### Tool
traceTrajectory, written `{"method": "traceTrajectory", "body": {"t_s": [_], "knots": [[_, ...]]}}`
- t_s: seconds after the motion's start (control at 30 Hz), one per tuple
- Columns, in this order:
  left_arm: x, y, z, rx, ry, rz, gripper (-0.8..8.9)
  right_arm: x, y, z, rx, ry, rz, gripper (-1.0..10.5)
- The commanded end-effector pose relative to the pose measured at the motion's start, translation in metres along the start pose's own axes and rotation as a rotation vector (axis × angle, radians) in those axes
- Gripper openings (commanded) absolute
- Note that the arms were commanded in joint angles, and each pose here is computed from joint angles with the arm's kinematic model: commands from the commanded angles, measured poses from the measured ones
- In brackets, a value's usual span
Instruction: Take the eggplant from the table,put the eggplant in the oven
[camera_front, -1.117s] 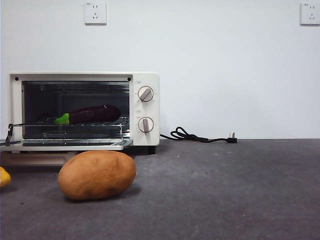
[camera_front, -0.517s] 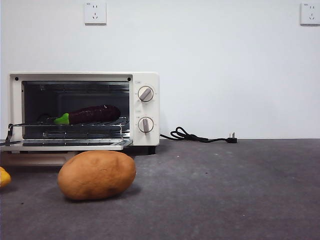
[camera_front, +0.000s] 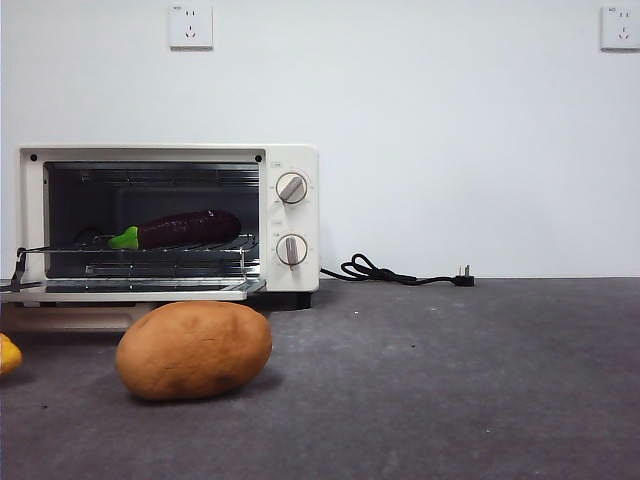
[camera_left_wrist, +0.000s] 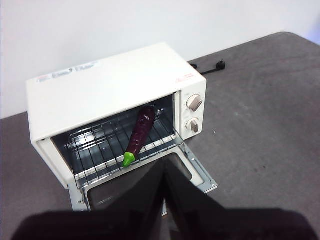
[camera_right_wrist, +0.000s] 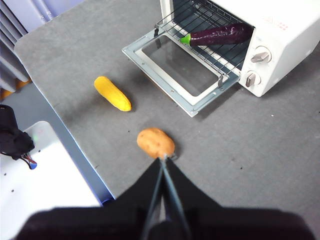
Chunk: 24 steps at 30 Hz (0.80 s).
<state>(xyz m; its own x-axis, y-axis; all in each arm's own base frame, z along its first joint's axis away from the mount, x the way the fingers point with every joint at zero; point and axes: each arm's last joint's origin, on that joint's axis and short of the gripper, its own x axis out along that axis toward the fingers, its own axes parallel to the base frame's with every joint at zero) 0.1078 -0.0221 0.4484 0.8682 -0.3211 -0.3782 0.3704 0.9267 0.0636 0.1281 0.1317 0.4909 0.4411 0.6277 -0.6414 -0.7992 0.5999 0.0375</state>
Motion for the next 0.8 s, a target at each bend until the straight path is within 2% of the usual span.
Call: {"method": "traceTrajectory", "body": {"t_s": [0.03, 0.1, 0.2, 0.47, 0.67, 0.8], "knots": [[0.006, 0.002, 0.000, 0.013, 0.010, 0.007, -0.05, 0.000, 0.001, -0.002, -0.014, 0.023, 0.007, -0.1], [0.011, 0.005, 0.000, 0.005, 0.022, 0.028, -0.06, 0.000, 0.001, -0.002, -0.014, 0.023, 0.007, -0.1], [0.020, 0.015, 0.001, -0.005, 0.056, 0.115, -0.06, -0.003, 0.001, -0.003, -0.016, 0.016, 0.006, -0.1], [0.050, 0.055, 0.001, -0.101, 0.104, 0.247, -0.06, -0.022, 0.004, -0.010, -0.024, -0.032, 0.002, -0.1], [0.095, 0.103, -0.016, -0.287, 0.192, 0.156, -0.06, -0.046, 0.008, -0.020, -0.030, -0.095, -0.003, -0.1], [0.122, 0.130, -0.033, -0.374, 0.261, 0.102, -0.06, -0.065, 0.011, -0.029, -0.035, -0.145, -0.015, -0.1]]}}
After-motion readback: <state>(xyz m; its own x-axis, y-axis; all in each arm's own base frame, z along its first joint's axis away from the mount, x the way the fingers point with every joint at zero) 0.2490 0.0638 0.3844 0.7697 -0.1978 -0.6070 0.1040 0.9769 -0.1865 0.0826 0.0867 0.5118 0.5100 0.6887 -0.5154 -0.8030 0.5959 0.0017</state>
